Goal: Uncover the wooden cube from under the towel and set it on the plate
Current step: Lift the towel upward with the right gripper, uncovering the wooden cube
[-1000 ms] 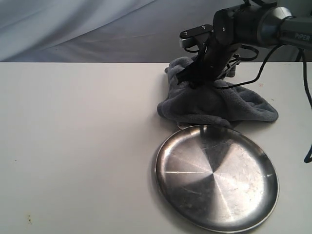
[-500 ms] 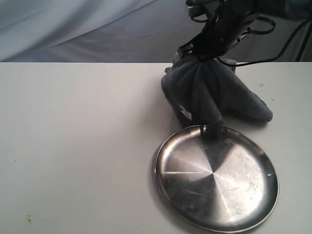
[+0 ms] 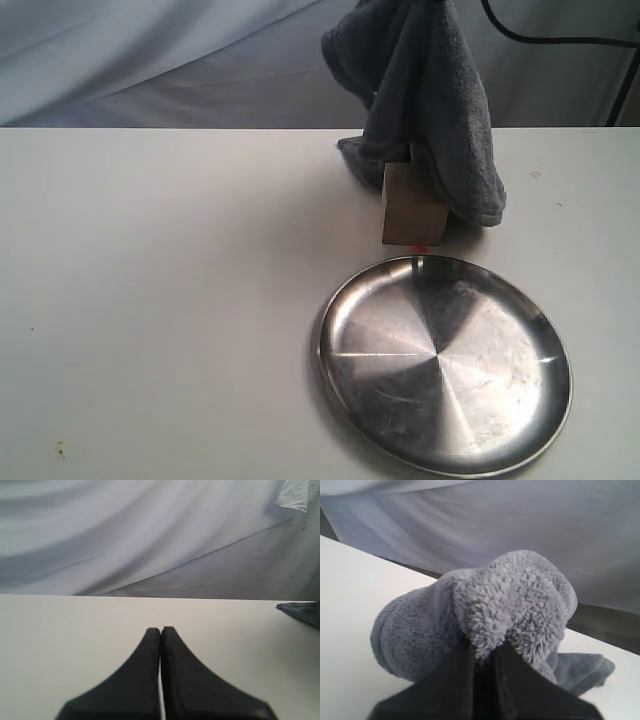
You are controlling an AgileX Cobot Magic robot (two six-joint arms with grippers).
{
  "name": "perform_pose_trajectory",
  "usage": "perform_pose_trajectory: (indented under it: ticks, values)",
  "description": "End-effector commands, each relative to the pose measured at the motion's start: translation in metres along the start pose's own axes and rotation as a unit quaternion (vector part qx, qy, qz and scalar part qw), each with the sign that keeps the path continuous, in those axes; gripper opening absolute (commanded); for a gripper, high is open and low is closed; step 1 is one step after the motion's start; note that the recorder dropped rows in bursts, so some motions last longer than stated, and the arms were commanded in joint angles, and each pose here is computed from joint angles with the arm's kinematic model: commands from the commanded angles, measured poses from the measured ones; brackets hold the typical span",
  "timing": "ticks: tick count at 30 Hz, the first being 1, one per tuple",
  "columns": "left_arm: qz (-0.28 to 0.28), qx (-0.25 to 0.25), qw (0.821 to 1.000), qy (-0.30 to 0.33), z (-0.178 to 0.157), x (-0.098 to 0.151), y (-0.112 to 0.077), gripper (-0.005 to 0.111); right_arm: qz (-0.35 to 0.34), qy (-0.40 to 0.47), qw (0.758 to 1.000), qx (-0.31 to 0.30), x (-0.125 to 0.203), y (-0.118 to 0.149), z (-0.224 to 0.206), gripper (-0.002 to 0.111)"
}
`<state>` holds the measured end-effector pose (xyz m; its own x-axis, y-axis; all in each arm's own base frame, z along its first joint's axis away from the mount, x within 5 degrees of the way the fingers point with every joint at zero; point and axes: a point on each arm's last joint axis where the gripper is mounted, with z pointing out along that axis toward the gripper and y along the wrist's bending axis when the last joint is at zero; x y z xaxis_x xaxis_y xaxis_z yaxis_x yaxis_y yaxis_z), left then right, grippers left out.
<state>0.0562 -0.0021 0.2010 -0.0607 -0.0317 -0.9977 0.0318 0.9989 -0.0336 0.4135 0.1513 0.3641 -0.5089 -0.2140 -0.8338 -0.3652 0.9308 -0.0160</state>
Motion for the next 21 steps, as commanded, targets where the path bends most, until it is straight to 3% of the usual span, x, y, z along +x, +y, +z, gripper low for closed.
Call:
perform_pose_trajectory:
  ticks: [1, 5, 8, 14, 21]
  values:
    - [0.000, 0.000, 1.000, -0.001, 0.000, 0.001, 0.000, 0.001, 0.005, -0.034, 0.998, -0.052, -0.008, 0.010, -0.008, 0.000]
    - [0.000, 0.000, 1.000, -0.001, 0.000, 0.001, 0.000, 0.001, -0.019, -0.049, 0.993, -0.106, -0.011, 0.020, -0.010, 0.000]
    - [0.000, 0.000, 1.000, -0.001, 0.000, 0.001, 0.000, 0.001, -0.049, -0.056, 0.992, -0.102, -0.011, 0.020, -0.010, 0.000]
    - [-0.001, 0.000, 1.000, -0.001, 0.000, 0.001, 0.000, 0.001, -0.091, -0.055, 0.993, -0.045, -0.010, 0.008, -0.004, 0.000]
    - [-0.001, 0.000, 1.000, -0.001, 0.000, 0.001, 0.000, 0.001, -0.064, -0.049, 0.996, 0.032, -0.010, -0.006, -0.003, 0.000]
